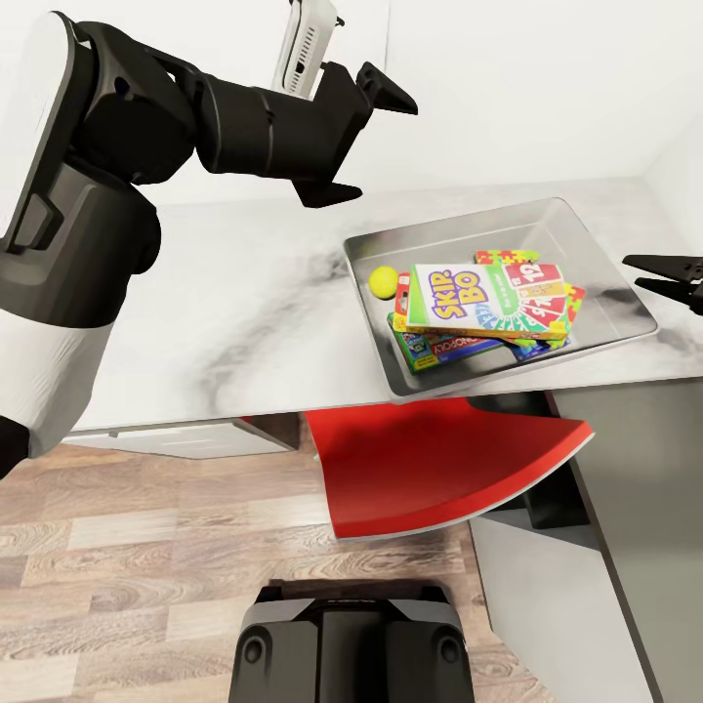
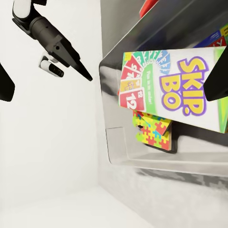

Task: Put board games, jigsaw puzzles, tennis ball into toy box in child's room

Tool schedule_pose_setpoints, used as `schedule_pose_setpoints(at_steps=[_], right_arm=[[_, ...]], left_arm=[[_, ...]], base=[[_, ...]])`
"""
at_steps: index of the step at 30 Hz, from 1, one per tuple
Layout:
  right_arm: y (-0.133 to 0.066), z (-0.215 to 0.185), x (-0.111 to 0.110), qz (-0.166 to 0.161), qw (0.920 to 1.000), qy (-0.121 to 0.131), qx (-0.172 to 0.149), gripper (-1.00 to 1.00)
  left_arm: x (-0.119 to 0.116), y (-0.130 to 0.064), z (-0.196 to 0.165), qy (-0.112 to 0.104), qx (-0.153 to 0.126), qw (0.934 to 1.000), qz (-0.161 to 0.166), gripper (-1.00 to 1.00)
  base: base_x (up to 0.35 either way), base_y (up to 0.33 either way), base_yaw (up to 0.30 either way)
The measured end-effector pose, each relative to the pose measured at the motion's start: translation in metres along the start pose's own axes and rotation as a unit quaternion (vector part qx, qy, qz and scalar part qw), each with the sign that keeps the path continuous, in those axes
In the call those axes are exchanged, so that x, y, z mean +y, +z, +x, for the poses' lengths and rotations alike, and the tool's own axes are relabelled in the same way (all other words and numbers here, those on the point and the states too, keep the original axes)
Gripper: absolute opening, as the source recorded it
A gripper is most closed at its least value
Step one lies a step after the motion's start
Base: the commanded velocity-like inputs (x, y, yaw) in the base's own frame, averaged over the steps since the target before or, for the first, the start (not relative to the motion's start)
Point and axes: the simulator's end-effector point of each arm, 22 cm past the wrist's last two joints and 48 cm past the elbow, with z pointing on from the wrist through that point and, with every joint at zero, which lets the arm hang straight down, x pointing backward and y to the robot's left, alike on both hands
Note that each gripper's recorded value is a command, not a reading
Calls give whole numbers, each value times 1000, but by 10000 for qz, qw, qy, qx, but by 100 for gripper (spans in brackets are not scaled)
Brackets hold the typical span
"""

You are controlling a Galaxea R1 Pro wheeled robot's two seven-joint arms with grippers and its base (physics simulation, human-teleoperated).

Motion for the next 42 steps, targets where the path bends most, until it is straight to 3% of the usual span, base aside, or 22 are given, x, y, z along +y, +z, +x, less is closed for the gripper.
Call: schedule_pose_setpoints(at_steps=[10,17,42], right_arm=[[-1,-1,0,0,10000,-2,-15,100],[-10,-15,10,-162,9997,82,-191,100],[-28,-36,35,-428,9981,100,-421,100]], left_arm=[[1,-1,-2,-5,-22,10000,-11,100],[1,-6,-8,-1,-91,10000,-28,100],[-23,-23,-13,139,-211,9997,56,100]], base=[[0,0,0],[0,0,0],[0,0,0]])
